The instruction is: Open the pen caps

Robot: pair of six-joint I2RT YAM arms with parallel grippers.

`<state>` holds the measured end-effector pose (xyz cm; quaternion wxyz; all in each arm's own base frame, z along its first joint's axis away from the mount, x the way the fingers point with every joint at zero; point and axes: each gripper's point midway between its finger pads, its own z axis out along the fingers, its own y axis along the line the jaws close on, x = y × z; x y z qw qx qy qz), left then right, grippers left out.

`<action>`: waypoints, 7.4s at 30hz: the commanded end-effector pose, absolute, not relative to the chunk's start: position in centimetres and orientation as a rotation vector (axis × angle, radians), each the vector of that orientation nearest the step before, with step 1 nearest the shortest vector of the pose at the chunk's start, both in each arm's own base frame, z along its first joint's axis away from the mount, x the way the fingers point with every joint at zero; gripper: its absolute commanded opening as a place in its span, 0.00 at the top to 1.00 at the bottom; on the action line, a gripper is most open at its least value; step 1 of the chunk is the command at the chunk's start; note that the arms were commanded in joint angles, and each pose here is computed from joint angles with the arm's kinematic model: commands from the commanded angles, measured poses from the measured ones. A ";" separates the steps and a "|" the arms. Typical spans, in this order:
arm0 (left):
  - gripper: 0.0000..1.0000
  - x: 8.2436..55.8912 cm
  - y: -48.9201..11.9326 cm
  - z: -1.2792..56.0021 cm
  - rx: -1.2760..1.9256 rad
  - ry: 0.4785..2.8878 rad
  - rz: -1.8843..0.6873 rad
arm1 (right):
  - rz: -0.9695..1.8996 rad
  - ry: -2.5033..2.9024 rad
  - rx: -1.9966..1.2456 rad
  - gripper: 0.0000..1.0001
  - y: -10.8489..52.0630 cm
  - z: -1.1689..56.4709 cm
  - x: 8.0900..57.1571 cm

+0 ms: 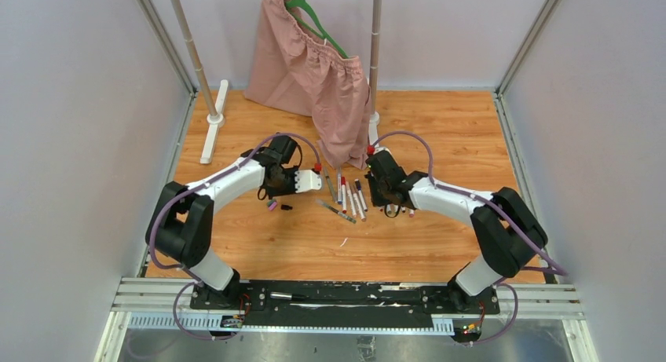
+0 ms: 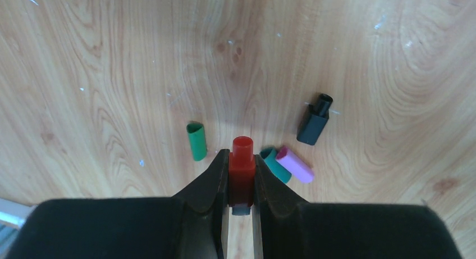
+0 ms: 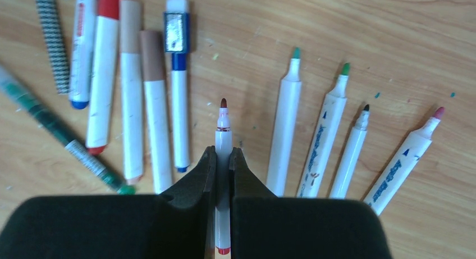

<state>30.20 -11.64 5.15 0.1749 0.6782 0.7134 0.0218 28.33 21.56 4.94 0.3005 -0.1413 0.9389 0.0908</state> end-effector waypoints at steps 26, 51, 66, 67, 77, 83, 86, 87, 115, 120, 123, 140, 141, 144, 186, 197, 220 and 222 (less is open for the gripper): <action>0.28 30.9 -13.7 12.0 1.641 2.089 -0.109 | 0.173 2.307 -0.343 0.55 21.4 6.7 30.6; 0.24 28.5 -11.7 17.1 1.376 2.147 -0.189 | 0.223 2.402 -0.442 0.62 25.1 2.7 30.8; 0.23 28.1 -12.6 18.7 1.418 2.075 -0.242 | 0.231 2.339 -0.435 1.00 24.5 6.5 30.5; 0.23 28.0 -12.7 19.0 1.430 2.051 -0.249 | 0.260 2.325 -0.439 1.00 24.7 7.5 30.3; 0.23 24.1 -14.0 23.2 1.852 1.418 -0.042 | 1.021 2.295 -0.738 1.00 32.1 16.4 21.7; 0.20 20.9 -16.1 23.4 2.079 0.999 0.060 | 1.265 2.255 -0.820 1.00 35.4 19.9 18.9; 0.21 20.0 -16.5 22.1 2.178 0.879 0.115 | 1.346 2.244 -0.854 1.00 37.2 21.1 18.2; 0.22 19.9 -16.6 21.9 2.199 0.857 0.126 | 1.369 2.248 -0.854 1.00 37.8 21.4 18.2; 1.00 23.5 -16.7 20.3 2.230 1.033 0.227 | 1.673 2.217 -0.899 0.93 41.8 23.1 16.7; 1.00 23.6 -17.3 21.3 2.169 1.077 0.180 | 1.660 2.243 -0.875 0.63 41.7 22.2 16.8; 1.00 23.8 -17.7 21.9 2.132 1.119 0.156 | 1.671 2.245 -0.860 0.64 41.8 22.0 16.7; 1.00 27.7 -12.6 18.6 2.178 1.273 0.420 | 1.470 2.426 -0.754 1.00 36.0 17.5 16.0; 1.00 28.2 -12.2 18.5 2.175 1.290 0.434 | 1.460 2.443 -0.753 1.00 35.5 17.0 15.7; 1.00 29.4 -10.9 18.0 2.157 1.342 0.469 | 1.435 2.486 -0.751 1.00 34.3 15.7 14.6; 0.54 27.7 -9.8 4.1 1.920 2.118 -0.124 | 0.211 2.519 -0.419 0.66 21.2 2.1 27.6; 0.35 28.6 -10.3 9.3 1.826 2.087 -0.104 | 0.189 2.430 -0.417 0.68 21.7 5.5 28.1; 0.19 28.5 -9.7 17.3 1.472 2.113 -0.027 | 0.232 2.483 -0.547 0.67 25.3 2.6 26.7; 0.18 28.5 -9.7 17.3 1.461 2.120 -0.033 | 0.233 2.494 -0.556 0.67 25.3 2.2 26.5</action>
